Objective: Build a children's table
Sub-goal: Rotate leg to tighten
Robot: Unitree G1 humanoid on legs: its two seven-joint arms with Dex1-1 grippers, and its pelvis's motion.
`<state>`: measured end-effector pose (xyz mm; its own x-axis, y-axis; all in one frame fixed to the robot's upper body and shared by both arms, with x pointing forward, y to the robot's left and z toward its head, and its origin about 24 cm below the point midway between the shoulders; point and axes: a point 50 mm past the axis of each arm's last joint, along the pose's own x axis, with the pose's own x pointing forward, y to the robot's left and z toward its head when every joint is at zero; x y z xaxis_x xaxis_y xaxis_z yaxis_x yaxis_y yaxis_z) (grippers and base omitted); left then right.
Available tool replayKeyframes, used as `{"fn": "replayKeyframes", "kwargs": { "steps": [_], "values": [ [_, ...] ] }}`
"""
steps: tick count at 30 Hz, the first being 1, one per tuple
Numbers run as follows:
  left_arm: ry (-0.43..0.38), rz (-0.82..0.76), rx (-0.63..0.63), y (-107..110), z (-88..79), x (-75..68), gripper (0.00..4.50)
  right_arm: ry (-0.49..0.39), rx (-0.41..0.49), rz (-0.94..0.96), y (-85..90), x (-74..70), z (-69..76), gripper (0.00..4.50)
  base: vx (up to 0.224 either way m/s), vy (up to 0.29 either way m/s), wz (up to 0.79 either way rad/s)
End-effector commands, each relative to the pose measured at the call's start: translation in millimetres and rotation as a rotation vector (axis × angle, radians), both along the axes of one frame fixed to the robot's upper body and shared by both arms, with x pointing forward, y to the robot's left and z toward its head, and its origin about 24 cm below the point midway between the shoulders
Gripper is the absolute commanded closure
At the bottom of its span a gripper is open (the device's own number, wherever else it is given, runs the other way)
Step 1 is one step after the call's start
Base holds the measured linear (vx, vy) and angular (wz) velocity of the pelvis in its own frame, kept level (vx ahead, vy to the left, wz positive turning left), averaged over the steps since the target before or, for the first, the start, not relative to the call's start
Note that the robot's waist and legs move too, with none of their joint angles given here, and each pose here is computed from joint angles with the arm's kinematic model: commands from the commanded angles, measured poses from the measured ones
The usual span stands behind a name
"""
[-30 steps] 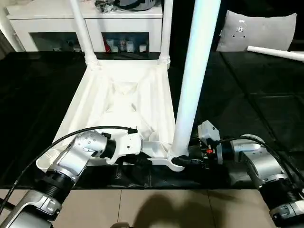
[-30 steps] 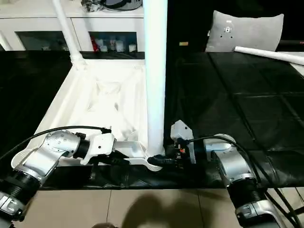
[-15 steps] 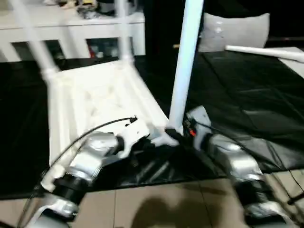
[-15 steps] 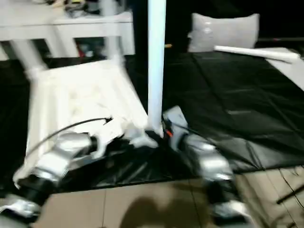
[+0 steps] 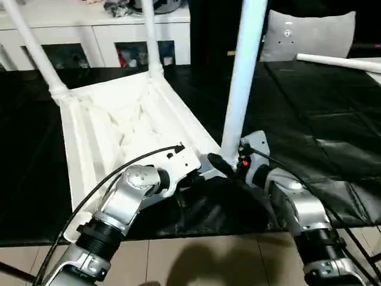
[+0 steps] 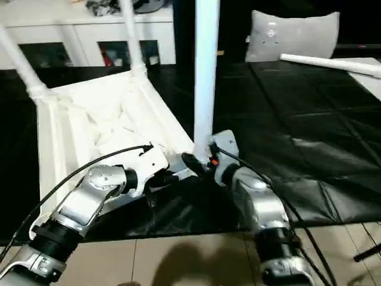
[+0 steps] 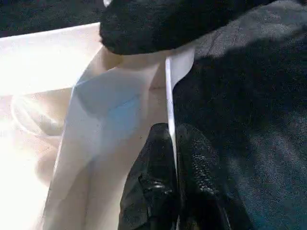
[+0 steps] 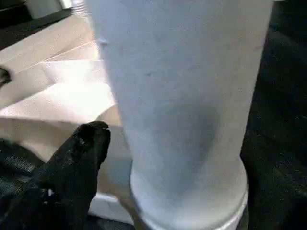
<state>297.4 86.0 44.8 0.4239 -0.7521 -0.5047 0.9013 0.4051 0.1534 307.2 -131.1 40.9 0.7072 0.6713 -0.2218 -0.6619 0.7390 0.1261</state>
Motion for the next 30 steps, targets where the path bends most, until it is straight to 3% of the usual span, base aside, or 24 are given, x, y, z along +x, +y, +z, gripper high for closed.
{"fn": "replayKeyframes", "kwargs": {
  "steps": [1,8,14,20,23,24,30],
  "values": [
    [0.004,-0.033,0.015,-4,-2.9,-3.7,4.50,-0.020,0.018,0.081,6.8,-4.6,3.7,0.03,0.000,0.000,0.00],
    [-0.017,-0.242,0.107,17,-4.2,-5.9,4.50,-0.056,-0.107,0.270,-31.8,-15.3,12.2,0.03,0.000,0.000,0.00],
    [0.001,-0.344,0.148,30,-2.9,-6.1,4.50,-0.059,-0.145,0.412,-43.7,-17.3,23.5,0.03,0.000,0.000,0.00],
    [0.046,-0.476,0.161,35,-1.6,-11.9,4.50,-0.102,-0.257,0.560,-42.9,-16.4,27.8,0.03,0.000,0.000,0.00],
    [0.059,-0.509,0.155,34,-2.0,-14.9,4.50,-0.087,-0.234,0.612,-38.9,-18.4,27.0,0.03,0.000,0.000,0.00],
    [0.059,-0.513,0.154,34,-2.1,-15.1,4.50,-0.083,-0.229,0.618,-38.5,-18.6,26.9,0.30,0.000,0.000,0.00],
    [0.066,-0.542,0.156,32,-5.1,-18.6,4.50,-0.046,-0.203,0.668,-31.8,-19.1,21.9,0.74,0.000,0.000,0.00]
  ]
}}
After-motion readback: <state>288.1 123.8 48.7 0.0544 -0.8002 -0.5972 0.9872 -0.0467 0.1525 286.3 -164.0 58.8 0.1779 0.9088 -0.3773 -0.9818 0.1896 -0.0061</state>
